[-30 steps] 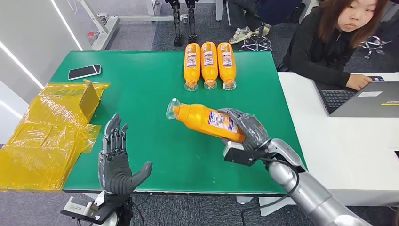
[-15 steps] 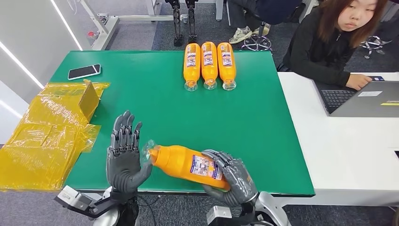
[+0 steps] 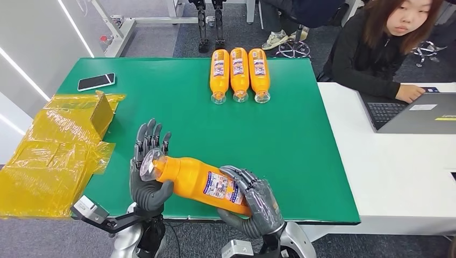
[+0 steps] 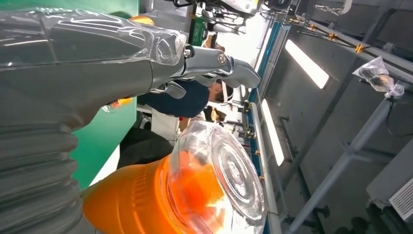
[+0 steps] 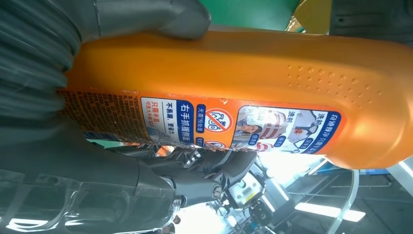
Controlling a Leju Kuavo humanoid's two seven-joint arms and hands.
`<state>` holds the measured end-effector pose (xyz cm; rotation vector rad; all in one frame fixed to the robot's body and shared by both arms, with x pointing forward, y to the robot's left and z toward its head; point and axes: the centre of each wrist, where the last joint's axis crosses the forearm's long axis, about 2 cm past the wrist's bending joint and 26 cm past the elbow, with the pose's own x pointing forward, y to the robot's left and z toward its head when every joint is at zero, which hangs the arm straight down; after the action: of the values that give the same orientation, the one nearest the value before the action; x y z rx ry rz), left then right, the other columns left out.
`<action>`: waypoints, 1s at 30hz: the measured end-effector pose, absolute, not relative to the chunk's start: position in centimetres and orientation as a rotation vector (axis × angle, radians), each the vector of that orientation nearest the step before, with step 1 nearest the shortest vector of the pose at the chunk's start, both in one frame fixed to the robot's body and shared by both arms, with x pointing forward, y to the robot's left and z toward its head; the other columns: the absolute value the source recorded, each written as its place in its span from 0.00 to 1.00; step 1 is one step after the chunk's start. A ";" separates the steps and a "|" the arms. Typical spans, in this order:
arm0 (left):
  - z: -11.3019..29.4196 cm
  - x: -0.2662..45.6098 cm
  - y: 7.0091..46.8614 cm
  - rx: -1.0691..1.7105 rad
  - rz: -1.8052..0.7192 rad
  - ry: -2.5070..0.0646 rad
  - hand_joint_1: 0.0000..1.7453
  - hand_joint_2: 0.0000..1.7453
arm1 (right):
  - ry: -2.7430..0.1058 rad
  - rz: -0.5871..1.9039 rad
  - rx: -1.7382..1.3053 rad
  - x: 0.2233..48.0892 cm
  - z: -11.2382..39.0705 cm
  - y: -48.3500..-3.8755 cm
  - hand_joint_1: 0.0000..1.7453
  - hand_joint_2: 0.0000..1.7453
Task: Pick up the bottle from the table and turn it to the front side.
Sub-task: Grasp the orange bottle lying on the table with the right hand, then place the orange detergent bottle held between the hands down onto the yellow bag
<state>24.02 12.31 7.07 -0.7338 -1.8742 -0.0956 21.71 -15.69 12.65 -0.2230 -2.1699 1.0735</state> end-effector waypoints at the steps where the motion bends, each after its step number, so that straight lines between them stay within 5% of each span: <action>1: 7.1 24.1 12.2 -0.736 -0.094 -1.875 0.00 1.00 | -2.169 1.074 -0.220 21.7 12.7 -15.6 1.00 1.00; 22: 8.2 23.2 12.6 -0.914 -0.011 -1.834 0.00 1.00 | -2.140 1.110 -0.068 21.4 11.7 -13.7 1.00 1.00; 23: 8.3 23.1 12.6 -0.916 -0.009 -1.837 0.04 1.00 | -2.136 1.113 -0.058 21.4 11.5 -13.5 1.00 1.00; 27: 8.5 23.0 12.8 -0.927 -0.006 -1.837 0.90 1.00 | -2.122 1.111 -0.027 21.4 11.5 -12.6 1.00 1.00; 30: 8.6 23.0 13.0 -0.932 -0.005 -1.837 0.97 1.00 | -2.111 1.109 -0.015 21.6 11.6 -12.1 1.00 1.00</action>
<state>23.04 12.96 8.55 -0.9325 -1.8372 -0.0049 21.61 -12.14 11.64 -0.0151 -2.1111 1.1092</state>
